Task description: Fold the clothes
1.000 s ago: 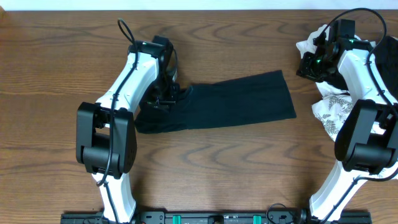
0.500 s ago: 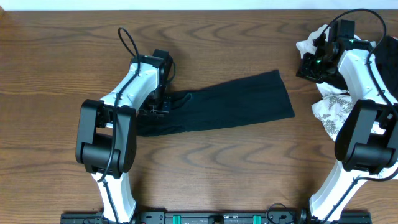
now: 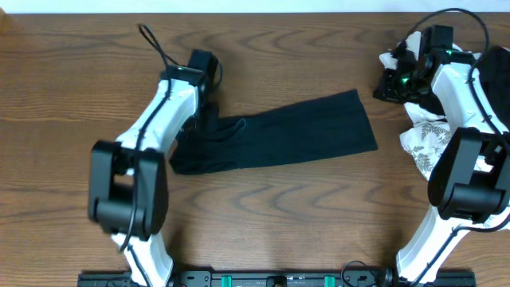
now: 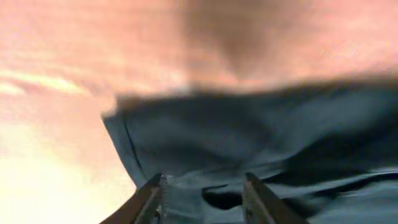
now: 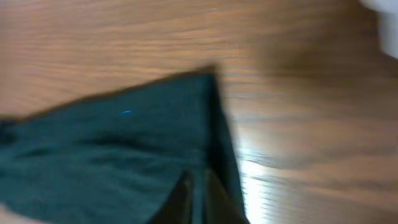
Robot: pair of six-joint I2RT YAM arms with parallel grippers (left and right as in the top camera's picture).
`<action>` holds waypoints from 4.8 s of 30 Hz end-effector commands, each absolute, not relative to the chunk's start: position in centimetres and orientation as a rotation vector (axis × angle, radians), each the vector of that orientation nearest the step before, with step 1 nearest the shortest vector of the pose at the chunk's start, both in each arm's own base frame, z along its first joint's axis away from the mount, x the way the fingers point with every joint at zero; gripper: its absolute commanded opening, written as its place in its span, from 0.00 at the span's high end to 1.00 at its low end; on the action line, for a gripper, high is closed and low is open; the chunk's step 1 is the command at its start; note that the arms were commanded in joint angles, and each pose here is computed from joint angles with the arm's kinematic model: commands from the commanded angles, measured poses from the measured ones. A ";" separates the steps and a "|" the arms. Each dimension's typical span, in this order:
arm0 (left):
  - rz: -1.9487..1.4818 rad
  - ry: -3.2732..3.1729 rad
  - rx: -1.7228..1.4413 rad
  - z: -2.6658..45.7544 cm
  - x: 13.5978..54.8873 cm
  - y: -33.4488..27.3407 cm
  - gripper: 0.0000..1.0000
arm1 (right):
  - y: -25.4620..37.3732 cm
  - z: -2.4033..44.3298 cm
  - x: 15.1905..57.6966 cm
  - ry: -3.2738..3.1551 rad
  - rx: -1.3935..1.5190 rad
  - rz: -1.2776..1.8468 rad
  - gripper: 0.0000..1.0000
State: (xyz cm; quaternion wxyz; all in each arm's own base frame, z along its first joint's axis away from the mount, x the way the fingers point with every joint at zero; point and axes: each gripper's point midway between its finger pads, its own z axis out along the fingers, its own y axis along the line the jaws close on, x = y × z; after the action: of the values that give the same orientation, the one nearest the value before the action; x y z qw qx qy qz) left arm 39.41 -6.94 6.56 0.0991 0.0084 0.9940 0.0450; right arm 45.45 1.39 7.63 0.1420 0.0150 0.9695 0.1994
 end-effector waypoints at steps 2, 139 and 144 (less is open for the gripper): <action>-0.063 2.785 0.004 10.3 42.2 -9.3 0.59 | 6.1 9.5 45.3 2.729 -0.233 0.682 0.99; 0.061 2.584 -0.419 1.7 41.5 -1.2 0.51 | 1.0 4.1 42.1 2.884 0.438 0.406 0.69; 0.064 2.594 -0.419 1.6 41.3 -1.2 0.51 | 0.4 4.1 41.1 2.905 0.500 0.493 0.63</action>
State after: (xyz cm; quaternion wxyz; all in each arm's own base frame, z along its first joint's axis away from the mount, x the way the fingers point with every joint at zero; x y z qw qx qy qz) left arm 41.24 -1.63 1.86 0.2572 -0.1612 0.9528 0.0089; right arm 40.70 0.23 2.62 0.0660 0.1568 0.9760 0.1360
